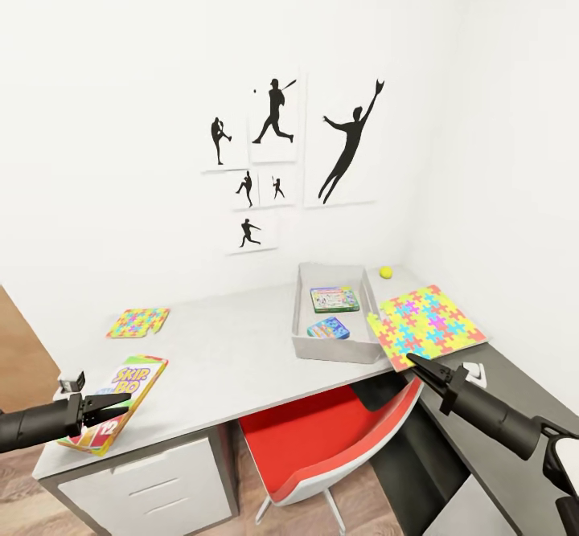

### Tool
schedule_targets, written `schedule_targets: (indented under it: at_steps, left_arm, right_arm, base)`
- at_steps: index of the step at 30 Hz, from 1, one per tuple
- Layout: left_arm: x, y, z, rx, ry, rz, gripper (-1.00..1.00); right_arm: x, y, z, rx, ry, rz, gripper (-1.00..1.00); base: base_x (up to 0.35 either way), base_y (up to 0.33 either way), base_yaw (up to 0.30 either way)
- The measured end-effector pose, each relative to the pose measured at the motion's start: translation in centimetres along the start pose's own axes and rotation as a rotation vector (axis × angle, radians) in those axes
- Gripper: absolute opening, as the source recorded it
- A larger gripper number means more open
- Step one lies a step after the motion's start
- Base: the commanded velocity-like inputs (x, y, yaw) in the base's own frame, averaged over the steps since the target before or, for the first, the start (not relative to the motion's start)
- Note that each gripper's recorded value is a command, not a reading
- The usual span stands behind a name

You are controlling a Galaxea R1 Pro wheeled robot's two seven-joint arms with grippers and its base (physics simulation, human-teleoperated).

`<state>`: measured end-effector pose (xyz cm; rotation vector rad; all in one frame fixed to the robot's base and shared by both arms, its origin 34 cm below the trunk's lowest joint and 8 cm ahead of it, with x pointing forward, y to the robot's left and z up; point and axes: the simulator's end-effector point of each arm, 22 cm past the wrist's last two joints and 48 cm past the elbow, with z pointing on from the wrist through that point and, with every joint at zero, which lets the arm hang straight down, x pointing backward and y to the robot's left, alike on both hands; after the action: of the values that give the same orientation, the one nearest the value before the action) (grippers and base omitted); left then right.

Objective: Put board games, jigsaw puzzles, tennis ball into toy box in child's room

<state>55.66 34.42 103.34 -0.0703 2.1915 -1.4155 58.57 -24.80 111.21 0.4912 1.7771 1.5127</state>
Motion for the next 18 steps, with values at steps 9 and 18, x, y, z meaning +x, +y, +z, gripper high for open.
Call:
schedule_targets:
  at_steps: [9,18]
  left_arm:
    - [-0.03,-0.01,-0.08,0.003,-0.005,-0.003,1.0]
    - [0.22,0.11,-0.16,0.0,-0.004,-0.006,1.0]
  right_arm:
    - [0.09,0.01,0.05,0.0,0.002,0.0,-1.0]
    - [0.27,-0.05,0.14,0.001,0.006,0.002,-1.0]
  base:
    - [0.061,0.024,-0.016]
    - [0.017,0.006,-0.002]
